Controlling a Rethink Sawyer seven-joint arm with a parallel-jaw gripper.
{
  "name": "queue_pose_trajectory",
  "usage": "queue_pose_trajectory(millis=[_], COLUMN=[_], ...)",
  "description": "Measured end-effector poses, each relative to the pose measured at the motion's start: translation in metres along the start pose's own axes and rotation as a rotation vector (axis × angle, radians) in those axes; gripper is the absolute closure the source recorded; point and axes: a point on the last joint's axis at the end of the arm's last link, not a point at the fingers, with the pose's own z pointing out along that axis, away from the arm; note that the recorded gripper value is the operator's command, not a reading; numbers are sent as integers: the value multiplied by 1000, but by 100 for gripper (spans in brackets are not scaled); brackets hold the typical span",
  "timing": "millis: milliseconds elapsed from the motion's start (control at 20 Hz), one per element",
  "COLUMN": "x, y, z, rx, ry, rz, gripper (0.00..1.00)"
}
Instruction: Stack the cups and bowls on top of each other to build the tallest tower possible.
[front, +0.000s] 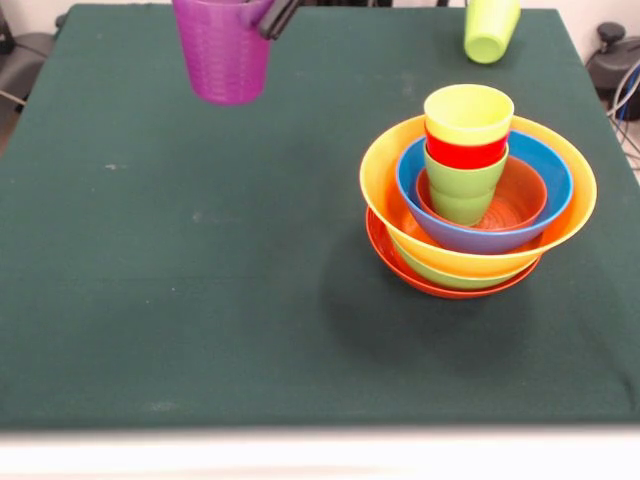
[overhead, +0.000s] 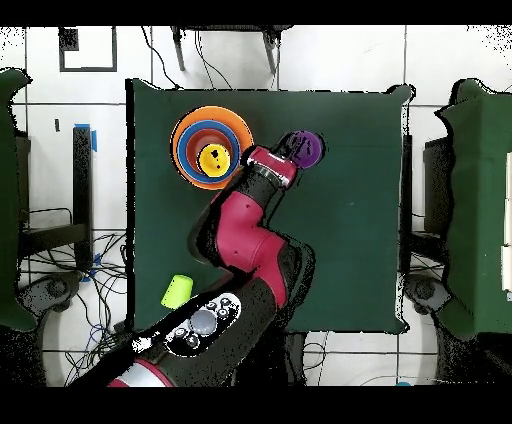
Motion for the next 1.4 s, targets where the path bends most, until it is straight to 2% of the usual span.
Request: queue_pose_trajectory(millis=[300,500,600,1400], x=[2,5,5,-5], y=[18,35,38,71], z=[0,-8,-11,-52], rx=[31,44,46,60], ry=[25,66,73,98], rz=[27,40,38,34], gripper=[100,100,100,100])
